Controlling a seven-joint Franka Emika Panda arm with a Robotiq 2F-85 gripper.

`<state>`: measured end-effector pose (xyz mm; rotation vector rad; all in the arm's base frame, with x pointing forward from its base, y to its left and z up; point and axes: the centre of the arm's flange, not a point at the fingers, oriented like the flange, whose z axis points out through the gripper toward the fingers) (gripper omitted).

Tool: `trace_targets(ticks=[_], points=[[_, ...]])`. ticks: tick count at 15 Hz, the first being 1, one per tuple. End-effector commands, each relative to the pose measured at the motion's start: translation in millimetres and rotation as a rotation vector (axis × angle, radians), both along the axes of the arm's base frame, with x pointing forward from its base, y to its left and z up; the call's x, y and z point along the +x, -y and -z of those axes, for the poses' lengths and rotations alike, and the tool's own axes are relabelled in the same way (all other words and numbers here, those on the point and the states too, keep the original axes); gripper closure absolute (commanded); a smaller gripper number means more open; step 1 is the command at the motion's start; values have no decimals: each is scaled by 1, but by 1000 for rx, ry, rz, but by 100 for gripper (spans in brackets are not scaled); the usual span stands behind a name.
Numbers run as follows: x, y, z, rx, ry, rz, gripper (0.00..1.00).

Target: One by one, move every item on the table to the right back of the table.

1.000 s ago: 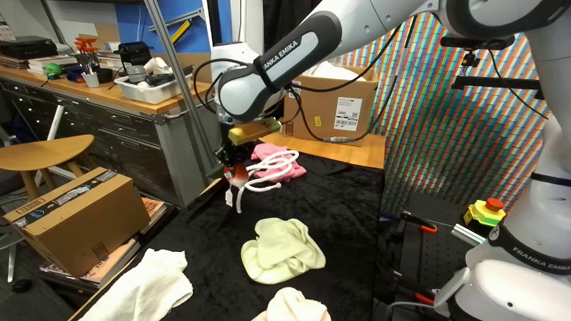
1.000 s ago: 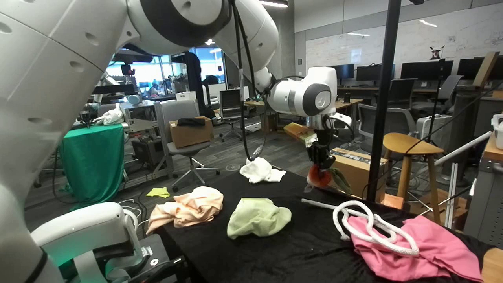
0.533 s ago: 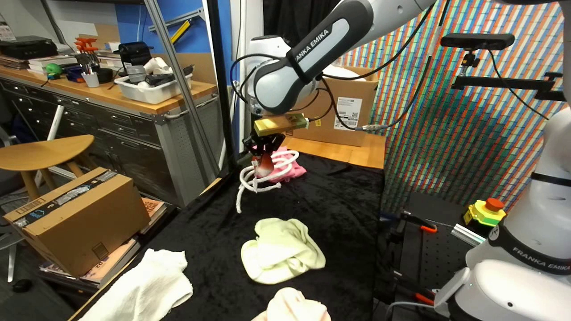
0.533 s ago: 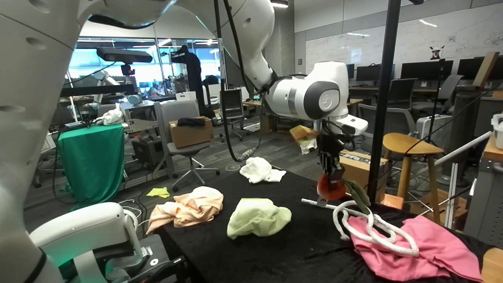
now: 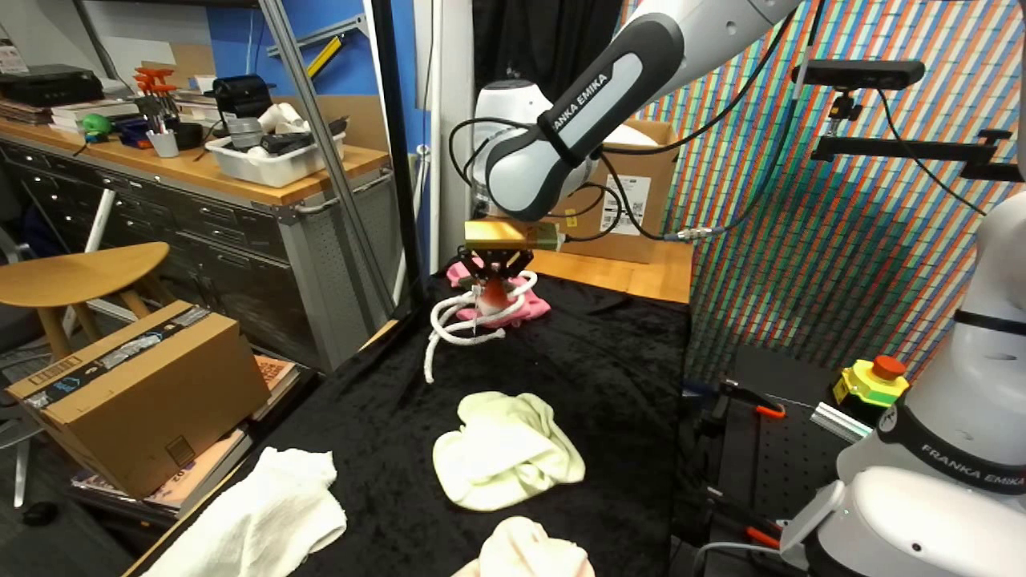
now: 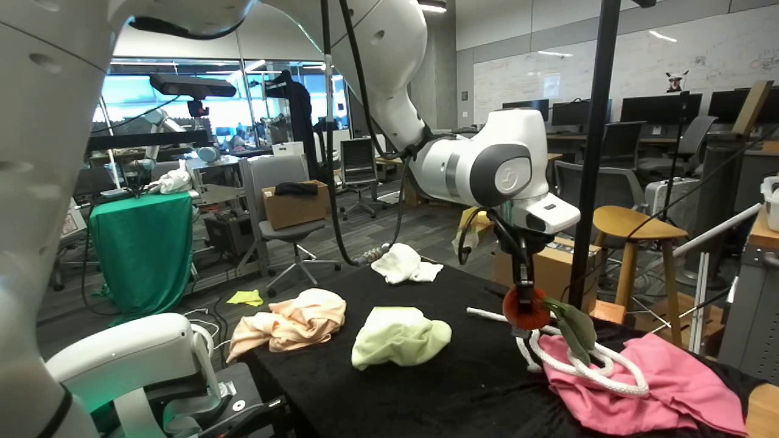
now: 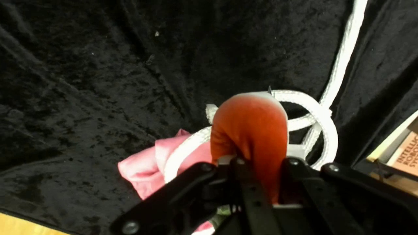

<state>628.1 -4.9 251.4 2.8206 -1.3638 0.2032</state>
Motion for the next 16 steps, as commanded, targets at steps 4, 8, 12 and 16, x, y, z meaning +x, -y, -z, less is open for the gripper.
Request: trace_targets(ticks=[4, 8, 12, 16], points=[[4, 8, -1, -23, 118, 319, 87], [10, 11, -1, -70, 144, 428, 82], [10, 8, 0, -100, 143, 473, 51], [10, 1, -3, -118, 140, 475, 21]])
